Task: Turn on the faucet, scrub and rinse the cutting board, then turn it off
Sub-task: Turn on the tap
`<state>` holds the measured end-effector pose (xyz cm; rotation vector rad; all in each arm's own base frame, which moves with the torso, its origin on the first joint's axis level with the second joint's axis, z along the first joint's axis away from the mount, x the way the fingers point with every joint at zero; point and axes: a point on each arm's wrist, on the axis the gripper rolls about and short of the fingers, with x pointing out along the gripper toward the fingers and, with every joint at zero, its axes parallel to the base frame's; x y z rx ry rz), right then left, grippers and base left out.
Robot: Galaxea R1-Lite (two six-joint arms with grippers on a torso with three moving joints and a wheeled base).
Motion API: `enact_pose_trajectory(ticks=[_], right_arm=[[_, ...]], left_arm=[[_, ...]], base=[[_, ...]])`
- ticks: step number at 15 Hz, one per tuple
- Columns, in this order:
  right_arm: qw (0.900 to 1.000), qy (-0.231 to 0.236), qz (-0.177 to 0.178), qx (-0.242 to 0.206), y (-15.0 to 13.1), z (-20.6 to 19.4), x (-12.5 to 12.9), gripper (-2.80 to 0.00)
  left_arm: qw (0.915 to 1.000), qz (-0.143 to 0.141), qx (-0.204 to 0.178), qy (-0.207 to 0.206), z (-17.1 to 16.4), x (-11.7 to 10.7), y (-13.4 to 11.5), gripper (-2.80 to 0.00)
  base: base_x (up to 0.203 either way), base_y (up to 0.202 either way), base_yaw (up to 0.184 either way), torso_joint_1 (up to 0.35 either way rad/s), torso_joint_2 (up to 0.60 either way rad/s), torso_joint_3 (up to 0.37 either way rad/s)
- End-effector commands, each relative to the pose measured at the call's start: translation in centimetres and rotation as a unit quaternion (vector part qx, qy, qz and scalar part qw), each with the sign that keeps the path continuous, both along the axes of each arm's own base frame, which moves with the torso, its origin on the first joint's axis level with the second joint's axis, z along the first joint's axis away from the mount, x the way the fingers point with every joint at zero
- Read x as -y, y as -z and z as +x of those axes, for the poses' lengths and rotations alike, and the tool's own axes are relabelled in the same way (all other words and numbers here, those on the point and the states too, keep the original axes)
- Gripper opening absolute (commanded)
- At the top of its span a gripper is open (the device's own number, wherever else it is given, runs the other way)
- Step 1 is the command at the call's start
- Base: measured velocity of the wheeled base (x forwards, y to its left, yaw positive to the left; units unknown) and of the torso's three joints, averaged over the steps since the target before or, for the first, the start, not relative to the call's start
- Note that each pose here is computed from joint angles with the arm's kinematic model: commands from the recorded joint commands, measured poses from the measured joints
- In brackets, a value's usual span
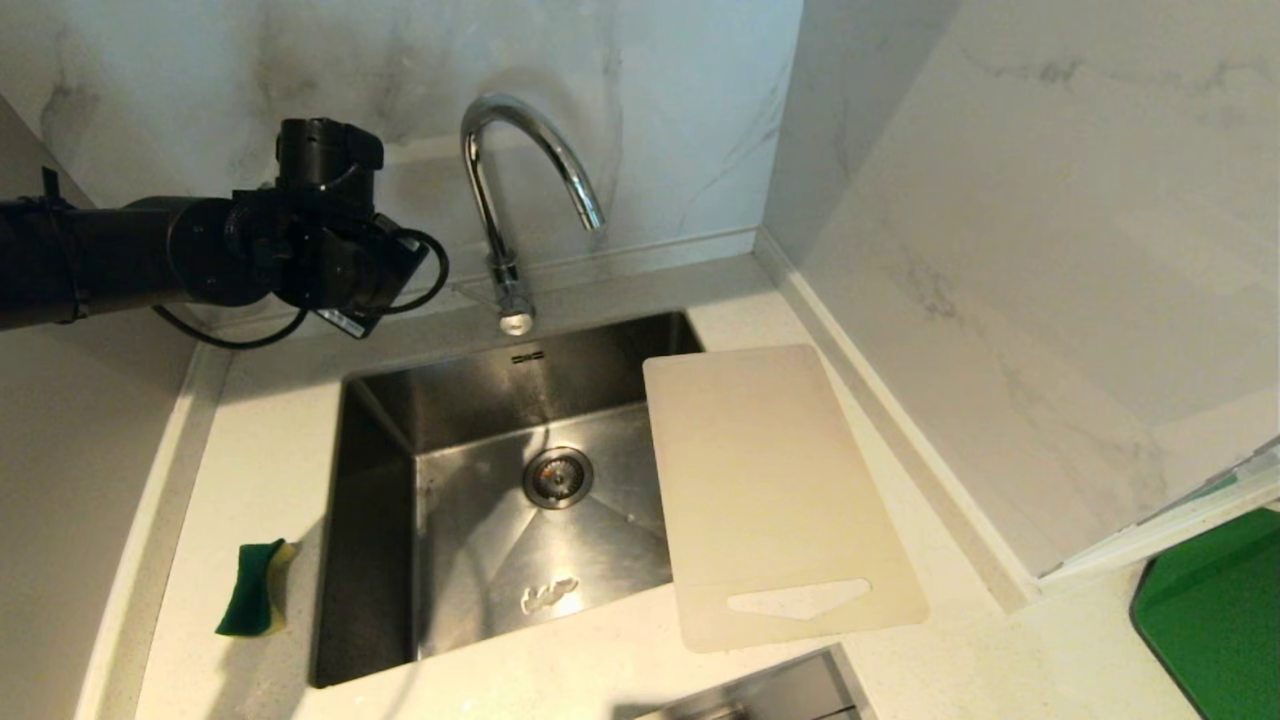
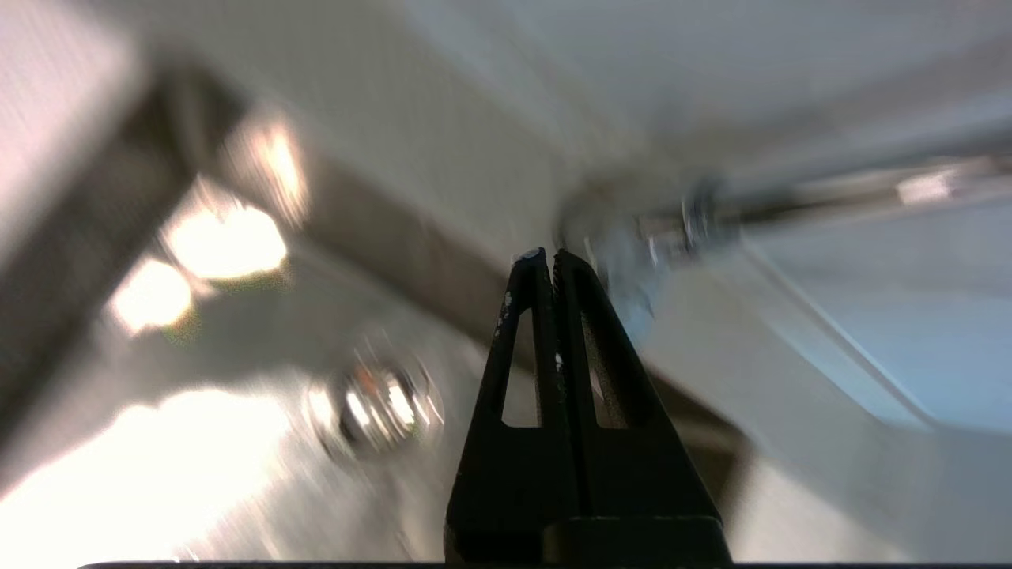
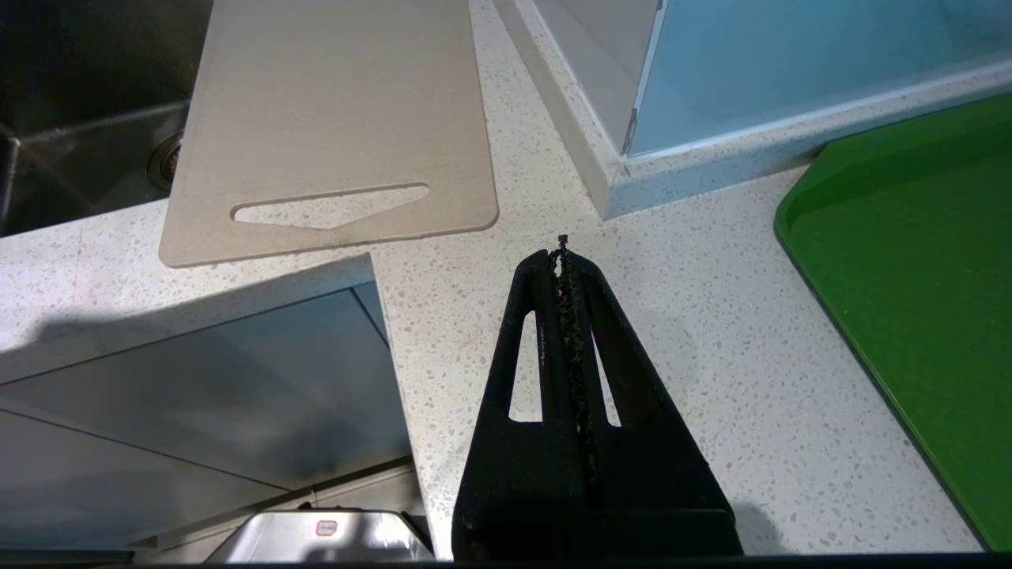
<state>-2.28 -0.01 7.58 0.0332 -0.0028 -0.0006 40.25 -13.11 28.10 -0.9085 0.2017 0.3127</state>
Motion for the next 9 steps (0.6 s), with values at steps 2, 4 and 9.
enact_pose_trajectory(ticks=[2,4,9], right_arm=[[1.000,0.000,0.000,-0.001,0.0,0.0,0.0,-2.80],[1.000,0.000,0.000,-0.001,0.0,0.0,0.0,-2.80],[1.000,0.000,0.000,-0.001,0.0,0.0,0.0,-2.80]], left_arm=[[0.9992,-0.041,0.004,-0.006,0.0,0.0,0.1,-2.80],[0.9976,-0.066,-0.012,0.016,0.0,0.2,0.5,-2.80],[0.9959,-0.079,-0.035,0.028,-0.2,0.7,1.1,-2.80]], base=[[0.000,0.000,0.000,0.000,0.00,0.000],[0.000,0.000,0.000,0.000,0.00,0.000],[0.000,0.000,0.000,0.000,0.00,0.000]])
